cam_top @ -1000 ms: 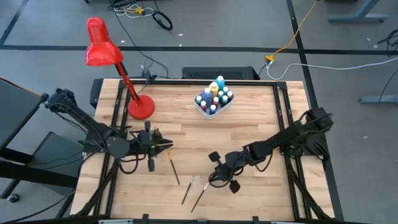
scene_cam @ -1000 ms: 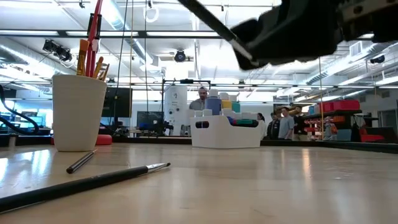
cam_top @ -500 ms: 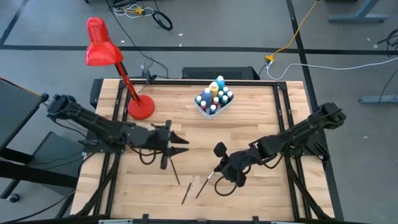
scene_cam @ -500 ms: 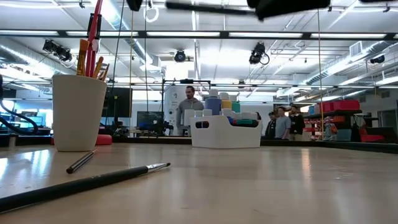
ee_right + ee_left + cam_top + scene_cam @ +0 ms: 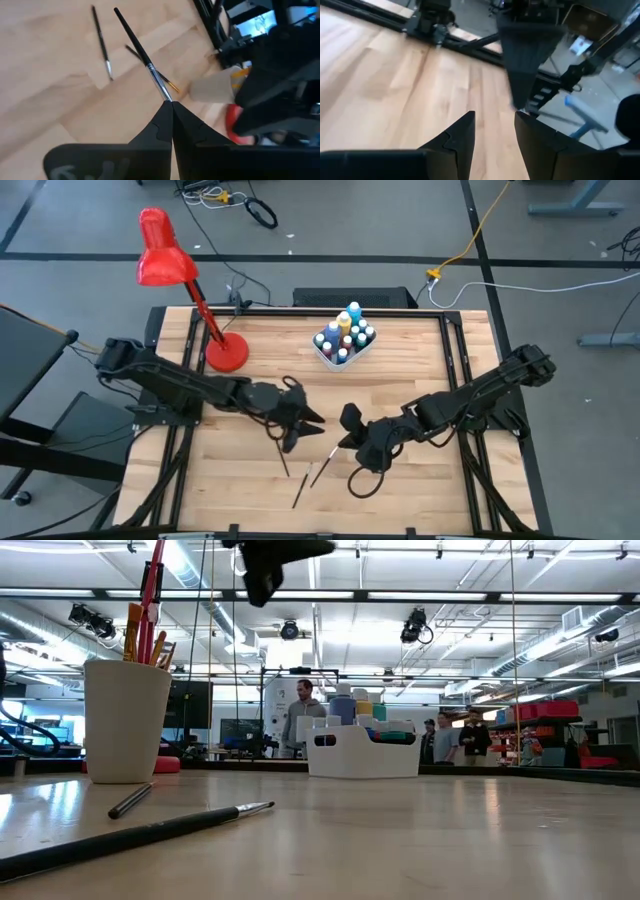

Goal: Pick & Place Paint Supplies
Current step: Put the silver paint brush into the white cup

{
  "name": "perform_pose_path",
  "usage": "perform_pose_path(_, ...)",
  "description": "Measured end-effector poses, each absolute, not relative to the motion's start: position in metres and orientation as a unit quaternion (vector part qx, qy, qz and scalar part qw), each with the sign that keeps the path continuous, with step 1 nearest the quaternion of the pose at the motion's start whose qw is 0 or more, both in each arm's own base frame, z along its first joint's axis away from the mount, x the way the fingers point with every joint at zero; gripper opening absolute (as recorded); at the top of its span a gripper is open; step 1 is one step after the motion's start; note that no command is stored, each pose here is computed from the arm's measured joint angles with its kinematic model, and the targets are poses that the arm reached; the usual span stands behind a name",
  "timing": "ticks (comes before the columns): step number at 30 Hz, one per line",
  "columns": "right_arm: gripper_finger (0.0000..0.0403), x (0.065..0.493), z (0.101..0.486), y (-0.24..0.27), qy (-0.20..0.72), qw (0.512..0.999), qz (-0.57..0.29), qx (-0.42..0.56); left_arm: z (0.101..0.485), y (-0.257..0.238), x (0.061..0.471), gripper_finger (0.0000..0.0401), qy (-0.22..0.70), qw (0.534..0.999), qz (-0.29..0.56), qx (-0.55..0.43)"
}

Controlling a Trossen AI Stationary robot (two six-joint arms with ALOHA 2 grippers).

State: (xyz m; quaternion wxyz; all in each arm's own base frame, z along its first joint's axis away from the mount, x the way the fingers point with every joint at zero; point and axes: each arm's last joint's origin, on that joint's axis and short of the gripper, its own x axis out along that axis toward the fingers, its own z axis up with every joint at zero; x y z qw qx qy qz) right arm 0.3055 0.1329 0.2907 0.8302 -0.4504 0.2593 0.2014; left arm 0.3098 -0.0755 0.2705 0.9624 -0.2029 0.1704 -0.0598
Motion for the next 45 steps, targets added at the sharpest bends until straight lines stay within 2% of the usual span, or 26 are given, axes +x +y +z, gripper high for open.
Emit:
perform_pose_path(6, 0.0, 0.307, 0.292, 0.132, 0.251, 0.819, 0.182, -0.483, 0.265, -0.081, 0.324, 0.0148, 0.185, 0.955, -0.076, -0.22)
perform_pose_path(13, 0.0, 0.308, 0.294, 0.128, 0.261, 0.795, 0.128, -0.533, 0.265, -0.08, 0.323, 0.0148, 0.187, 0.955, -0.075, -0.219)
perform_pose_path(25, 0.0, 0.312, 0.3, 0.127, 0.238, 0.778, 0.092, -0.574, 0.265, -0.08, 0.323, 0.0145, 0.184, 0.96, -0.076, -0.195)
perform_pose_path(29, 0.0, 0.313, 0.302, 0.128, 0.232, 0.782, 0.088, -0.572, 0.265, -0.08, 0.323, 0.0117, 0.184, 0.961, -0.077, -0.19)
perform_pose_path(36, 0.0014, 0.314, 0.303, 0.129, 0.217, 0.803, 0.098, -0.546, 0.264, -0.08, 0.323, 0.0023, 0.182, 0.964, -0.075, -0.177)
perform_pose_path(45, 0.0056, 0.313, 0.302, 0.129, 0.233, 0.851, 0.08, -0.464, 0.264, -0.079, 0.323, 0.0032, 0.178, 0.969, -0.056, -0.165)
